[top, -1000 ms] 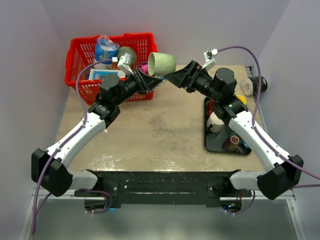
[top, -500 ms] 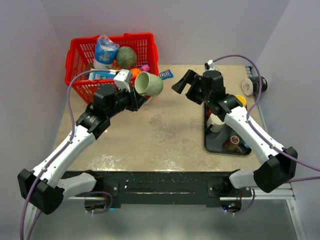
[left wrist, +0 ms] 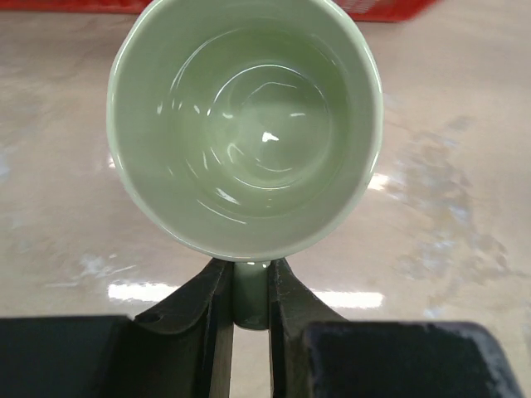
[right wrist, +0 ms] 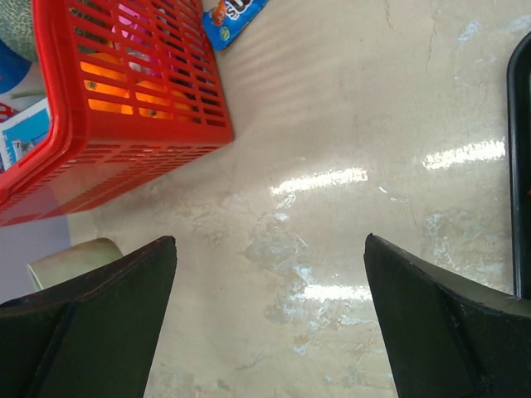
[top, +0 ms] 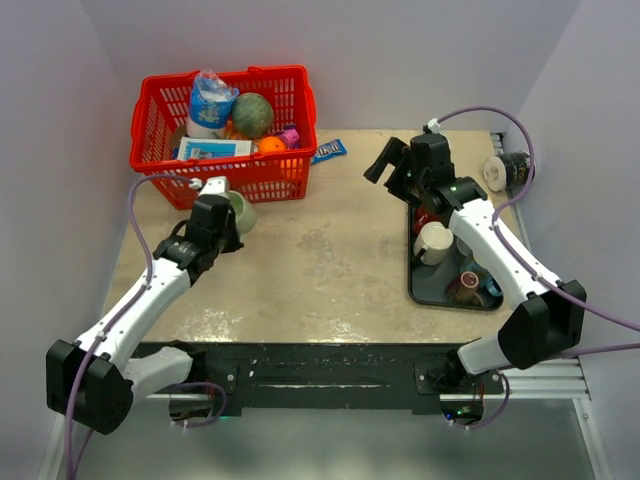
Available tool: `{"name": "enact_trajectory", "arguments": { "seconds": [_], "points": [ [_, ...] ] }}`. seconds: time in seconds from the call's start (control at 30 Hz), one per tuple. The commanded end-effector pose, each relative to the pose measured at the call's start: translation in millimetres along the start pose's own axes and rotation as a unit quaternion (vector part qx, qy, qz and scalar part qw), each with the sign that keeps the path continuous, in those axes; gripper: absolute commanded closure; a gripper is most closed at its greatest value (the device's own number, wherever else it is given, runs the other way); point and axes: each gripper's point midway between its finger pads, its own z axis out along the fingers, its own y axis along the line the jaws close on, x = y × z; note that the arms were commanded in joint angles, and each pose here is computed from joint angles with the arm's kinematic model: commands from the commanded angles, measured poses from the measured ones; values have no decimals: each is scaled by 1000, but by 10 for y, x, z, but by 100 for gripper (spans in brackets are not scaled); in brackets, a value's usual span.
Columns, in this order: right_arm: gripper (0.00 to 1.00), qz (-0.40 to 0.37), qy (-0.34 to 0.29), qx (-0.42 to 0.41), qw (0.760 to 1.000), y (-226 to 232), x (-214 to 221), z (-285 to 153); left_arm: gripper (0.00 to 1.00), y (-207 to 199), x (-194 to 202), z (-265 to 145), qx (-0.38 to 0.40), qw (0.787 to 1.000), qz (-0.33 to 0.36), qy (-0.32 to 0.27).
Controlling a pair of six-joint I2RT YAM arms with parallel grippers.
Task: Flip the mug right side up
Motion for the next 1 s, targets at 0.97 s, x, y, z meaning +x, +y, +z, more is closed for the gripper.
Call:
{"name": "enact_trajectory", "arguments": {
  "seconds": [0.97],
  "points": [
    [1, 18, 38, 8, 999, -229, 92, -15, 100, 1805, 341, 377, -297, 943, -146, 32]
  ]
}}
